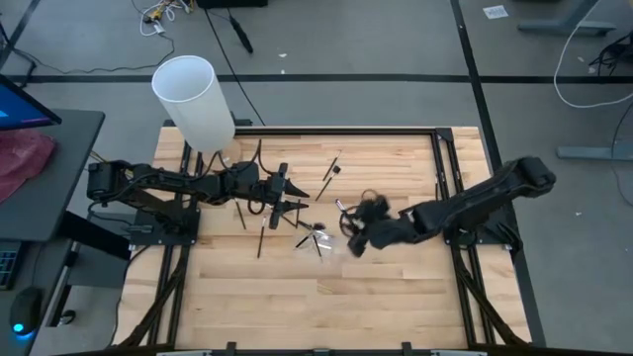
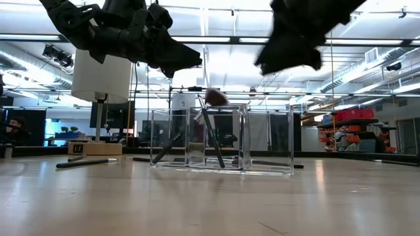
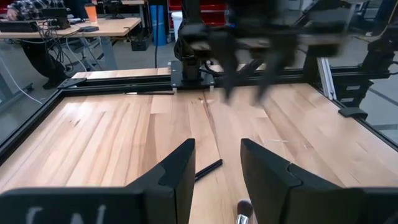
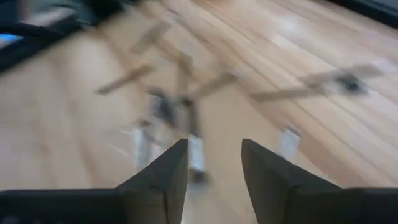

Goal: Put items in baskets/containers
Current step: Put the black eyeshadow brush into the transparent organizer

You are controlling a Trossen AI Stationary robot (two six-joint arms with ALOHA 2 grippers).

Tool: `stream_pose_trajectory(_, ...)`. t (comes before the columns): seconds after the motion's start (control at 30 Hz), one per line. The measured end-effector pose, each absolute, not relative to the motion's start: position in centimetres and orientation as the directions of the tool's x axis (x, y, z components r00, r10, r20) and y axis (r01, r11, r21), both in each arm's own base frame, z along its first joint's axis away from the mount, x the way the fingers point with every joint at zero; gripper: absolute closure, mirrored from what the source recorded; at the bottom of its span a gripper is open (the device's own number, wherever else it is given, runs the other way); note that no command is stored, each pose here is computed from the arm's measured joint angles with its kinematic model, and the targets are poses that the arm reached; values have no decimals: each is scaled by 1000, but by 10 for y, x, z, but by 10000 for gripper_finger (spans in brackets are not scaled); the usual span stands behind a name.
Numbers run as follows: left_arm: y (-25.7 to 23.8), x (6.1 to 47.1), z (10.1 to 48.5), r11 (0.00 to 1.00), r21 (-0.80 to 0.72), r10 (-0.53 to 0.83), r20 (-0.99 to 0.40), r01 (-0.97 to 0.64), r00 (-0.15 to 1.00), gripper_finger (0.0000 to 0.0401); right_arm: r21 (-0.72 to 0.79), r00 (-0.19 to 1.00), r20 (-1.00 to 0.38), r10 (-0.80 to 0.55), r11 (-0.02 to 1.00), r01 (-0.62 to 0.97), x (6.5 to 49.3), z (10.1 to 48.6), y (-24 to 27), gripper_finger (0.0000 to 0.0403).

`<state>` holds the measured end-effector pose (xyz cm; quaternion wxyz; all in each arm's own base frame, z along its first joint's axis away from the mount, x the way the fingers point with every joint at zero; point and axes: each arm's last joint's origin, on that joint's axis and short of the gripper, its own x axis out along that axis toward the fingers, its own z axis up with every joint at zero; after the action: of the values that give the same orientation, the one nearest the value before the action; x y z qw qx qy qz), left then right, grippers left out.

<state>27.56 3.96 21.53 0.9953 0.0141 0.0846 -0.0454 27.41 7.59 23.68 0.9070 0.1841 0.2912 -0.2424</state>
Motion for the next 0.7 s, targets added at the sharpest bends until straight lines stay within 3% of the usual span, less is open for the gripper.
stream_pose_trajectory(0.2,39,276,215,995,20,-89,-171,93,981,271,160,413,-854,-316,596,787,229,241,30,250)
stream_pose_trajectory(0.4,39,276,215,995,19,-89,-175,94,981,271,-80,-4,-983,-182,412,908,198,229,-13,256)
stream_pose_trajectory(0.7,36,276,214,994,25,-103,-175,108,979,270,-286,-266,-958,-110,467,837,196,200,-77,312)
